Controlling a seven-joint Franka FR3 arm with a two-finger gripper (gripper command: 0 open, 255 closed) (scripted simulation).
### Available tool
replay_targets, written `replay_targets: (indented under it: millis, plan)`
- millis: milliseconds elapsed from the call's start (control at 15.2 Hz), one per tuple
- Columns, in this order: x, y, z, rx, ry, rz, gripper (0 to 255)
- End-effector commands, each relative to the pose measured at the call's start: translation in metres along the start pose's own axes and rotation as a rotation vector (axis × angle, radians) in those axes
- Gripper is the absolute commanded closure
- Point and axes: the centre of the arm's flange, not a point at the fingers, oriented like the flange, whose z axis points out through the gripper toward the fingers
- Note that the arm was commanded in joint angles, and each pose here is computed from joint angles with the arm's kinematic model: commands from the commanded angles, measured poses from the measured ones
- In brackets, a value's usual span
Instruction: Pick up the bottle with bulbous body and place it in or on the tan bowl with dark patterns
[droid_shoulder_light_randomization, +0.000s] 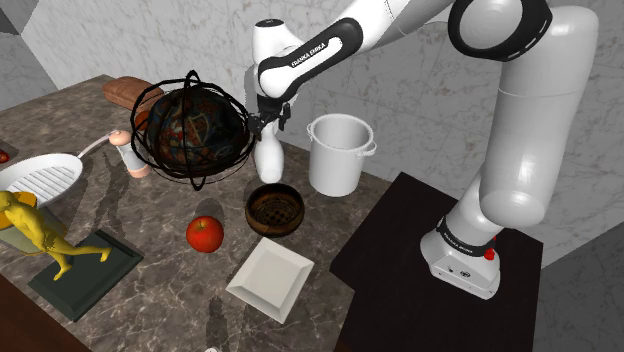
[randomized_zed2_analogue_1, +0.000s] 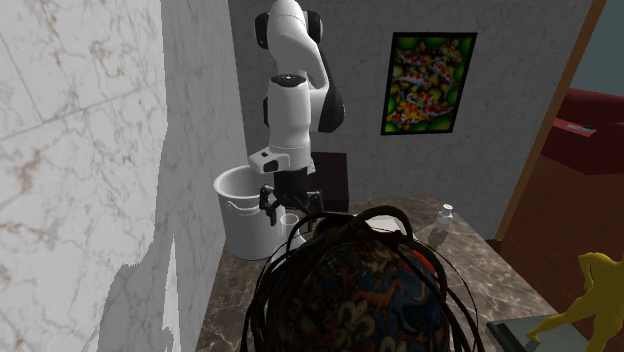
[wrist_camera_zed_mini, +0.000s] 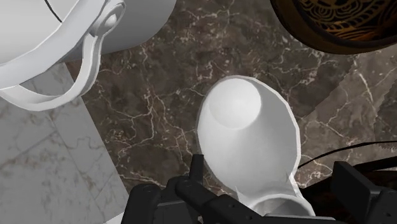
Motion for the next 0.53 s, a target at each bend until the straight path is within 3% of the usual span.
replay_targets:
  millis: [0,132,198,462]
  plan:
    - [0.0,0.0001,0.0003,0.0,0.0,0.0,0]
    - [0.0,0.0001,0.0003,0.0,0.0,0.0,0]
    - [0.0,0.0001,0.0003,0.0,0.0,0.0,255]
    - [0.0,0.0,0.0003,0.0,0.0,0.0,255]
